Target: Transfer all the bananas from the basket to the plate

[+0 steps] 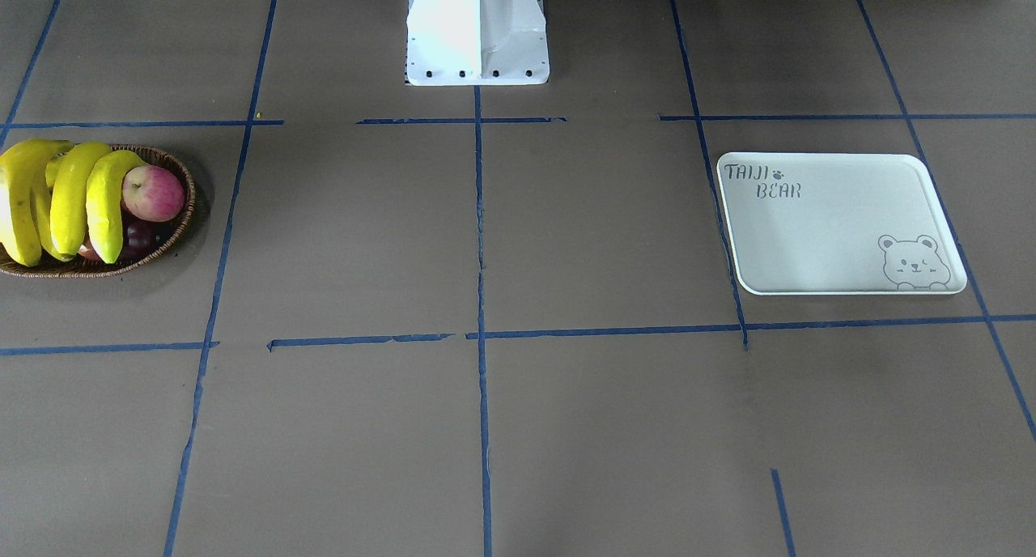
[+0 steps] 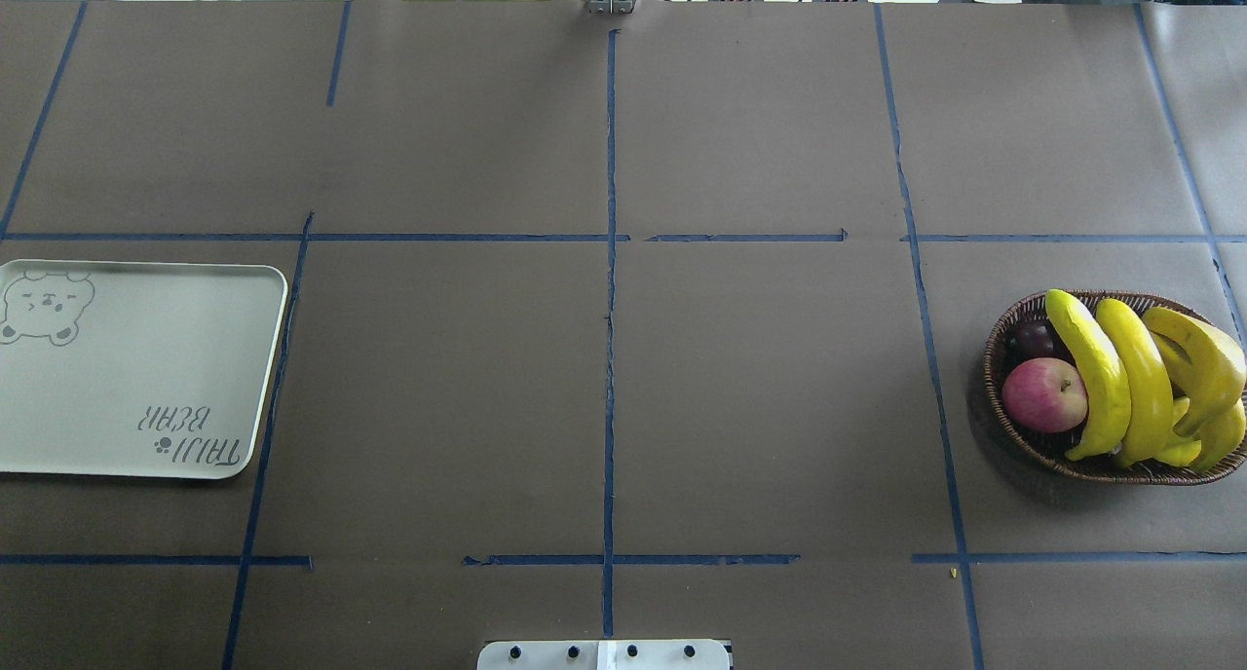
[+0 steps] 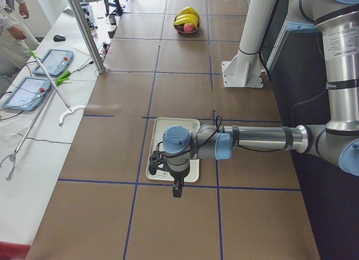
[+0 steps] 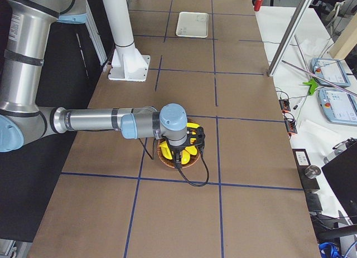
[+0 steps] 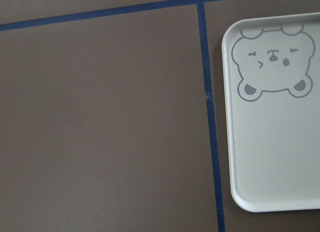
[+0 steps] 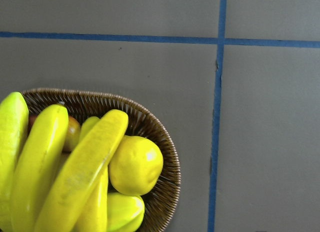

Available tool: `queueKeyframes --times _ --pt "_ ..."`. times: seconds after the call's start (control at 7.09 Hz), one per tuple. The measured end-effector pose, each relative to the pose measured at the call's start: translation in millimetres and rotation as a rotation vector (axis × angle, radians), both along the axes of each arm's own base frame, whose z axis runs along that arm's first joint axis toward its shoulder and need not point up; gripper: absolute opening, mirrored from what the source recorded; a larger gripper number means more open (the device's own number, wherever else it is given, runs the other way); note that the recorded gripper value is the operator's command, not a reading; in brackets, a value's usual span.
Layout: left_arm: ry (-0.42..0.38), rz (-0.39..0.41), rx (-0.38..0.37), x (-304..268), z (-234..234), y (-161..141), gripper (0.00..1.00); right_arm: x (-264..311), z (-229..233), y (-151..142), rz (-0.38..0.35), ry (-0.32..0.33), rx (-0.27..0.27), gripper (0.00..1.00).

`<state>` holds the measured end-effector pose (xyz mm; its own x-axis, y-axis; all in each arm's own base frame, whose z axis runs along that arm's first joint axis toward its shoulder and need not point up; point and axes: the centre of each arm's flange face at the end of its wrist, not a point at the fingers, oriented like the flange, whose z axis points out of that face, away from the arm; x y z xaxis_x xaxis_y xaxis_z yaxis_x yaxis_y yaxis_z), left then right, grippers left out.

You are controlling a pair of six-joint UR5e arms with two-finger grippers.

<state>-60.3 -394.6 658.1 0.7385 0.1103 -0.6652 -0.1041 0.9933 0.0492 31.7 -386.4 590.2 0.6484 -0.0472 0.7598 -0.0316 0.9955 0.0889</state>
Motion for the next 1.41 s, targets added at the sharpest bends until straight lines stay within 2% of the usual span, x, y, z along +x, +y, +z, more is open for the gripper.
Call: queueKeyframes --times 0.28,0.56,0.99,1.41 --pt "0.000 0.000 -0.002 0.0 0.1 0.2 1.00 -32.1 -18.1 -0.2 0.090 -0.044 -0.035 0.99" --pt "0.005 0.000 -0.006 0.4 0.0 0.8 1.00 -57.9 -44.6 2.4 0.171 -0.059 -0.112 0.99" --pt "0.020 -0.002 -0.010 1.5 -1.0 1.3 1.00 -88.2 -48.1 14.0 0.224 0.009 -0.183 0.98" --pt "0.021 -0.001 -0.010 1.6 -0.8 1.3 1.00 -120.8 -37.2 22.0 0.198 0.091 -0.188 0.98"
